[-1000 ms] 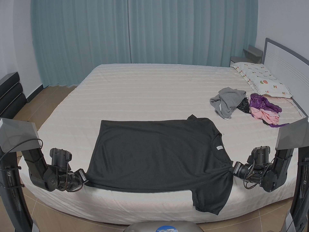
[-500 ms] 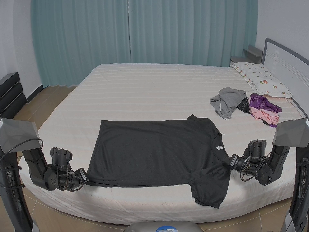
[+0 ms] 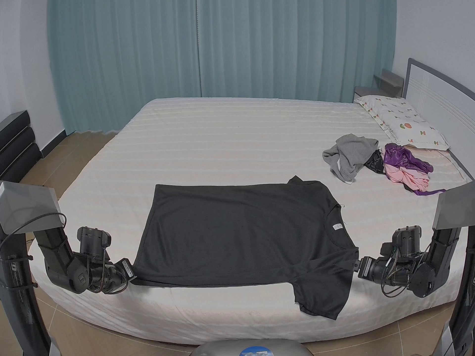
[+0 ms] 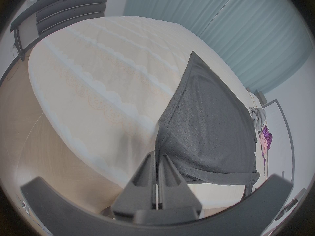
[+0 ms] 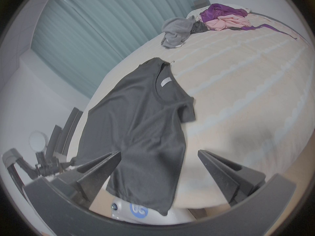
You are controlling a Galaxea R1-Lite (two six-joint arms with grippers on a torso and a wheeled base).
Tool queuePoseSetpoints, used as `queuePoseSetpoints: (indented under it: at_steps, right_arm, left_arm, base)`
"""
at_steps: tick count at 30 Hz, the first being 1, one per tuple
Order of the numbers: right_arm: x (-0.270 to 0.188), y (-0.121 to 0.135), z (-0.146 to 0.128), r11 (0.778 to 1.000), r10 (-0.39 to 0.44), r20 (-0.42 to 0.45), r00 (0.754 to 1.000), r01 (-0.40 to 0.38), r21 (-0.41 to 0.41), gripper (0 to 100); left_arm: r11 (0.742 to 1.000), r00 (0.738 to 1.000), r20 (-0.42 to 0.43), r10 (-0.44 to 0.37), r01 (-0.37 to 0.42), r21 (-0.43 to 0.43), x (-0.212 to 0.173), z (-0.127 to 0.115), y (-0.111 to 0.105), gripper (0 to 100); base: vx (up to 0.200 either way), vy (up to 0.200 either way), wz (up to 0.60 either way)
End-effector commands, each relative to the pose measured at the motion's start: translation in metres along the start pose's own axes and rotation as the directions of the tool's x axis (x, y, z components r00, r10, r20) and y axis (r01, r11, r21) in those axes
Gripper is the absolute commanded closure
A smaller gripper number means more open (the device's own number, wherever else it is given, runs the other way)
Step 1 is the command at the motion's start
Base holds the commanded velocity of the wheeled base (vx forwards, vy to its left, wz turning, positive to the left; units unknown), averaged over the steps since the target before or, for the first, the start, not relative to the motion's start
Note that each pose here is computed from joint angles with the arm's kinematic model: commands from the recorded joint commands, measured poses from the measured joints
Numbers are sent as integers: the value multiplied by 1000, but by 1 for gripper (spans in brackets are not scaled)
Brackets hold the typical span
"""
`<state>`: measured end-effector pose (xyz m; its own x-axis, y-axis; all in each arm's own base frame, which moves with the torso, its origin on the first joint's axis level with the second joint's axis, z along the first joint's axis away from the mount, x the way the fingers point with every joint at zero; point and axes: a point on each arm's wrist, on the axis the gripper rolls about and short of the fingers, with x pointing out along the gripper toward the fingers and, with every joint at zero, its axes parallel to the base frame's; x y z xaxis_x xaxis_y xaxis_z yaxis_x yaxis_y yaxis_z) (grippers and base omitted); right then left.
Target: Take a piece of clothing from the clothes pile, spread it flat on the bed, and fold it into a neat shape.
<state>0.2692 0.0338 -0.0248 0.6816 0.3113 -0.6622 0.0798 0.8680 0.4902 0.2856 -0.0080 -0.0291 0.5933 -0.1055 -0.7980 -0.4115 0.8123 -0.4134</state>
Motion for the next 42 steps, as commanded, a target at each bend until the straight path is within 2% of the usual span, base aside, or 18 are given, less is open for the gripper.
queuePoseSetpoints:
  at_steps: [1,7,13,25,39,40,42]
  right_arm:
    - [-12,1,-19,999,9,-71,997,-12,-39,0]
    - [3,2,-36,998,21,-107,994,-28,-63,0]
    - [10,4,-45,995,35,-78,996,-42,-86,0]
    - [4,1,-44,997,18,-68,998,-23,-74,0]
    - [19,6,-42,996,41,-39,998,-44,-80,0]
    - [19,6,-41,996,40,-35,999,-43,-81,100]
    - [19,6,-41,996,34,-31,999,-36,-81,100]
  left_arm:
    - [1000,1000,-1,1,-1,-1,-1,0,0,100]
    - [1000,1000,0,2,-2,-2,-1,0,1,100]
    - [1000,1000,1,1,-1,-2,0,0,1,100]
    - [1000,1000,1,1,-1,-2,0,0,1,100]
    - [1000,1000,1,1,-1,-2,0,0,1,100]
    - [1000,1000,1,1,-1,-2,0,0,1,100]
    - [1000,1000,1,1,-1,-2,0,0,1,100]
  base:
    - [0,0,0]
    - [0,0,0]
    - [0,0,0]
    - [0,0,0]
    - [0,0,0]
    - [0,0,0]
    - [0,0,0]
